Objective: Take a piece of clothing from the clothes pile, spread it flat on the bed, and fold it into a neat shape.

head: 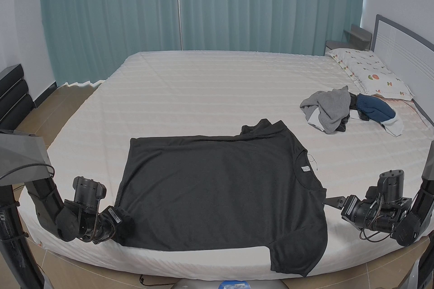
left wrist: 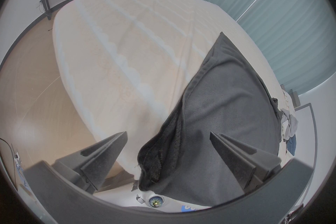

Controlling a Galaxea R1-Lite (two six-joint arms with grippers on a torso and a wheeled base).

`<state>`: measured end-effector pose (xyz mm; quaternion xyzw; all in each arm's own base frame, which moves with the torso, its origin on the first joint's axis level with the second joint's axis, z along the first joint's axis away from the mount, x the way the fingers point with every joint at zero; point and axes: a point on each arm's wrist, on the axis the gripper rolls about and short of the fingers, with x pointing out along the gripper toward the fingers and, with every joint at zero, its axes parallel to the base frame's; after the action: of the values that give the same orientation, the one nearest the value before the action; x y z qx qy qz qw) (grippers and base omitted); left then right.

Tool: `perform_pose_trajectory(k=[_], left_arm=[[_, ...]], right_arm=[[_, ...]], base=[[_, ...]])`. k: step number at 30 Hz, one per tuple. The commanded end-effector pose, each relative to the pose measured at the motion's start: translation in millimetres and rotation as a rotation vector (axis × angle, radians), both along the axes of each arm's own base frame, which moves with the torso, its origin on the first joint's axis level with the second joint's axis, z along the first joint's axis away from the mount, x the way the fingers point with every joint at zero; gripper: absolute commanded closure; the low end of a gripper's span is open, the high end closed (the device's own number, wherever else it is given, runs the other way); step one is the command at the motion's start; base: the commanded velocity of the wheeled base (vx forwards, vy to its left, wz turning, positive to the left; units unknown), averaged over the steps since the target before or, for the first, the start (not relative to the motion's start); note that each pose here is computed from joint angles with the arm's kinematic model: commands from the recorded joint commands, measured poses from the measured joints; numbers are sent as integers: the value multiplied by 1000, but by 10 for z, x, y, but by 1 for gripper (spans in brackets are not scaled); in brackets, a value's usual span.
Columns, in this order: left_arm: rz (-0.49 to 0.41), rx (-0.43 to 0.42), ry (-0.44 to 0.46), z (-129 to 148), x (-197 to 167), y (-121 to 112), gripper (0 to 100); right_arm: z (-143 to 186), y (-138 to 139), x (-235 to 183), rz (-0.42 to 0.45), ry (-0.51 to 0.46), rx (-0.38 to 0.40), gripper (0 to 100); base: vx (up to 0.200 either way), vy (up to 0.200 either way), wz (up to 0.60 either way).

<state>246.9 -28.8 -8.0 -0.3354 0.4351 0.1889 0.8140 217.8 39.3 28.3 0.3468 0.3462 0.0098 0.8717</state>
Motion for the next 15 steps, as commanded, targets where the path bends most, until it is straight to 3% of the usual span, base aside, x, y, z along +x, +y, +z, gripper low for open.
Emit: perform_pose_trajectory(k=[1, 14, 15], left_arm=[[10, -12, -27, 123, -93, 45, 0], [-26, -92, 3, 115, -171, 73, 0], [-28, -92, 4, 113, -176, 74, 100]], right_arm=[[-7, -6, 2, -3, 3, 0, 0], [-5, -11, -34, -1, 9, -1, 0], [-7, -12, -38, -1, 11, -2, 0]], base=[[0, 0, 0], [0, 0, 0], [0, 0, 0]])
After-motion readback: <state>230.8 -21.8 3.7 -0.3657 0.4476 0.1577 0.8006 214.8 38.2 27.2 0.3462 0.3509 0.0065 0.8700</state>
